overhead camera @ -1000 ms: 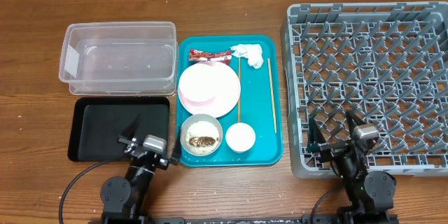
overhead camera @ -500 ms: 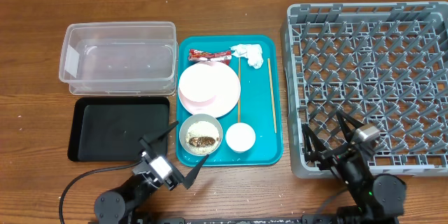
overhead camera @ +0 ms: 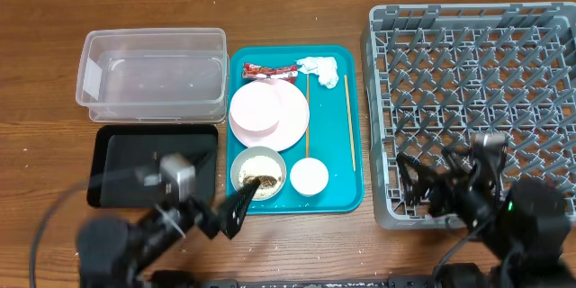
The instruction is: Sort waste into correct bins and load items into the dishwasher
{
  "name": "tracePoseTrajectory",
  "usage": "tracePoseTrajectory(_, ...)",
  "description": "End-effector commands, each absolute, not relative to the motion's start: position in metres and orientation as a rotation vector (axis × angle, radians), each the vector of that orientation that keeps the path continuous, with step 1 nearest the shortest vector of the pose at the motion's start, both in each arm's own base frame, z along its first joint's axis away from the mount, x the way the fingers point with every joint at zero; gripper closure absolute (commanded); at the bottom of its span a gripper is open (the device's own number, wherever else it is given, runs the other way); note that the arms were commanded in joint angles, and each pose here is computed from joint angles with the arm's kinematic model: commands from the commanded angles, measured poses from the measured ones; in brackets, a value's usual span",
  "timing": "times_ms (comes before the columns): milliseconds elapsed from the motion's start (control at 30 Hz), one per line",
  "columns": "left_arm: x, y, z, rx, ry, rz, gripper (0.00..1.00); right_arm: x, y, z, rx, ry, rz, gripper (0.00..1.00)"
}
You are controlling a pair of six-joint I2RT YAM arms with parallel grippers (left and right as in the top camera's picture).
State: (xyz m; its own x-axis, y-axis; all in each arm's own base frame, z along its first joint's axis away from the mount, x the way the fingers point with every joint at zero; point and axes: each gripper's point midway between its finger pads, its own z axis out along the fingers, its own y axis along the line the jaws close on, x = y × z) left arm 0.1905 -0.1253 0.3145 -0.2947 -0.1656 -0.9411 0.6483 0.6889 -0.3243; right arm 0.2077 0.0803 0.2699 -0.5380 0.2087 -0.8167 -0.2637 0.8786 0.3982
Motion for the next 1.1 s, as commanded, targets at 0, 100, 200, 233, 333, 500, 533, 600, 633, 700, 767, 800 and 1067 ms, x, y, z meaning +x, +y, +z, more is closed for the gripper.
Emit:
tracePoseTrajectory(0,0.206,-0.133,0.335,0.37,1.842,-0.937,0.0,0.215,0.089,0.308,-0.073,2.042,0.651,0.0)
tracePoseTrajectory(100,0.219,-0.14,0.344,0.37,1.932,-1.018,0.0,0.213,0.106,0.327,-0.146,2.036,0.761,0.0)
tracePoseTrajectory(200,0.221,-0.159,0.35,0.388,1.974,-1.278,0.0,0.215,0.112,0.333,-0.174,2.028,0.8,0.0)
tracePoseTrajectory(233,0.221,-0.164,0.354,0.434,1.952,-1.334,0.0,0.214,0.112,0.332,-0.172,2.032,0.801,0.0)
tracePoseTrajectory(333,0.234,-0.169,0.346,0.445,1.972,-1.382,0.0,0.212,0.111,0.327,-0.164,2.055,0.803,0.0)
tracePoseTrajectory(500,0.257,-0.166,0.285,0.245,2.25,-1.087,0.06,0.214,0.102,0.318,-0.112,2.096,0.744,0.0)
tracePoseTrajectory(533,0.258,-0.163,0.269,0.214,2.318,-0.962,0.05,0.214,0.1,0.315,-0.099,2.108,0.729,0.0)
tracePoseTrajectory(600,0.257,-0.16,0.244,0.198,2.409,-0.743,0.04,0.214,0.097,0.311,-0.077,2.126,0.71,0.0)
tracePoseTrajectory(633,0.255,-0.161,0.234,0.211,2.441,-0.65,0.04,0.215,0.096,0.31,-0.075,2.131,0.709,0.0)
tracePoseTrajectory(700,0.252,-0.166,0.215,0.24,2.49,-0.46,0.04,0.216,0.097,0.308,-0.073,2.138,0.71,0.0)
tracePoseTrajectory(767,0.252,-0.173,0.201,0.26,2.511,-0.33,0.04,0.217,0.096,0.307,-0.068,2.144,0.71,0.0)
tracePoseTrajectory(800,0.252,-0.178,0.194,0.267,2.52,-0.283,0.04,0.218,0.097,0.306,-0.056,2.149,0.716,0.0)
tracePoseTrajectory(1067,0.255,-0.21,0.106,0.228,2.777,-0.178,0.22,0.219,0.097,0.292,0.013,2.224,0.744,0.0)
